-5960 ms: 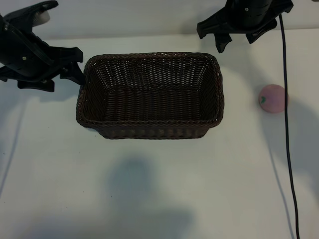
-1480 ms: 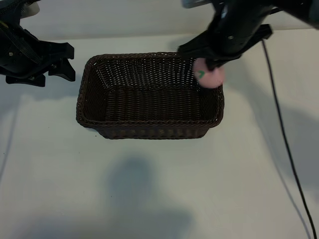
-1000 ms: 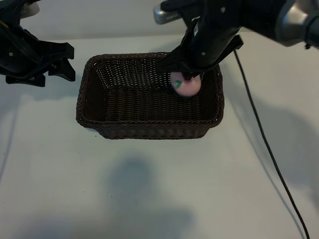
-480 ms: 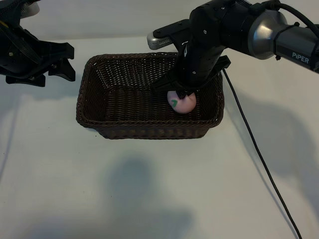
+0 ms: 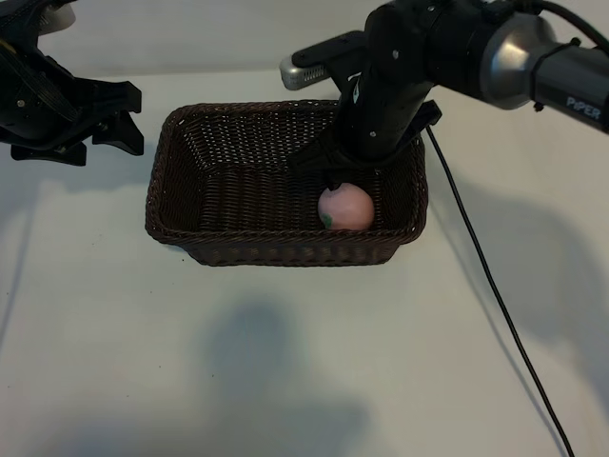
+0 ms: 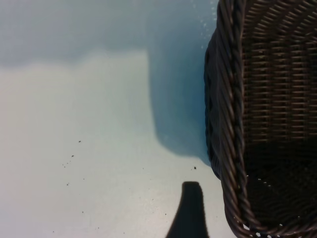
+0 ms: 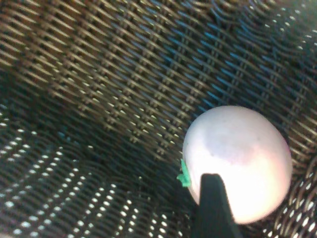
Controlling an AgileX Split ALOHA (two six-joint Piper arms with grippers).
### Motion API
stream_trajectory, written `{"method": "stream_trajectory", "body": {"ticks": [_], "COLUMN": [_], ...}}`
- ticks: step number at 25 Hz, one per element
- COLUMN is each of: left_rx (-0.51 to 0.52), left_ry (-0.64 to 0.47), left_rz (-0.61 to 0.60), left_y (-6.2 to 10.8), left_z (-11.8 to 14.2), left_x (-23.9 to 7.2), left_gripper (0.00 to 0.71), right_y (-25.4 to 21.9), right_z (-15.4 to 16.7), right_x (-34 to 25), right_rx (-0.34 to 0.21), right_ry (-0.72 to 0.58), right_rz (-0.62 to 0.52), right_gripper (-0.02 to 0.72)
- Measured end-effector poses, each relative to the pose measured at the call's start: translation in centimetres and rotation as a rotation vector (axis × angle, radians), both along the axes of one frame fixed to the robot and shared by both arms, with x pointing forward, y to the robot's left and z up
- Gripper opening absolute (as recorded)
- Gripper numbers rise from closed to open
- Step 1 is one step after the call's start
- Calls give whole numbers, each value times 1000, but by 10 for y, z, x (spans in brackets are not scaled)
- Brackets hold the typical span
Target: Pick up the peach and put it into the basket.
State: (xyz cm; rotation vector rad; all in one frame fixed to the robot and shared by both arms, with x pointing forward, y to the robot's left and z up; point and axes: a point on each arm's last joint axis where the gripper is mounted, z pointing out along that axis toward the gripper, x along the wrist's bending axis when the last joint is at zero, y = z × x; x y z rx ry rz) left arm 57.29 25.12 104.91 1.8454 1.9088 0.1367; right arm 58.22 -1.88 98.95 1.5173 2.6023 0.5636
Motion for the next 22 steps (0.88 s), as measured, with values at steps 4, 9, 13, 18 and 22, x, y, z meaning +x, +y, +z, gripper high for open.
{"method": "stream_trajectory", "body": {"ticks": [4, 9, 13, 18, 22], "left_rx": [0, 0, 0, 1, 2], "left_ry": [0, 0, 0, 0, -1], "left_rz": [0, 0, -1, -2, -4], "left_y": [0, 0, 0, 0, 0], "left_z": [0, 0, 0, 0, 0], "left_x": [0, 0, 0, 0, 0], "left_gripper": [589, 589, 589, 589, 589], "right_y": [1, -3, -20, -55, -83], "right_z": [25, 50, 54, 53, 53], "right_x": [2, 7, 15, 33, 47], "right_rx": [0, -56, -103, -145, -155], "right_ry": [-8, -51, -27, 13, 32], "right_rz": [11, 22, -13, -100, -170], "right_gripper": [490, 492, 492, 492, 493]}}
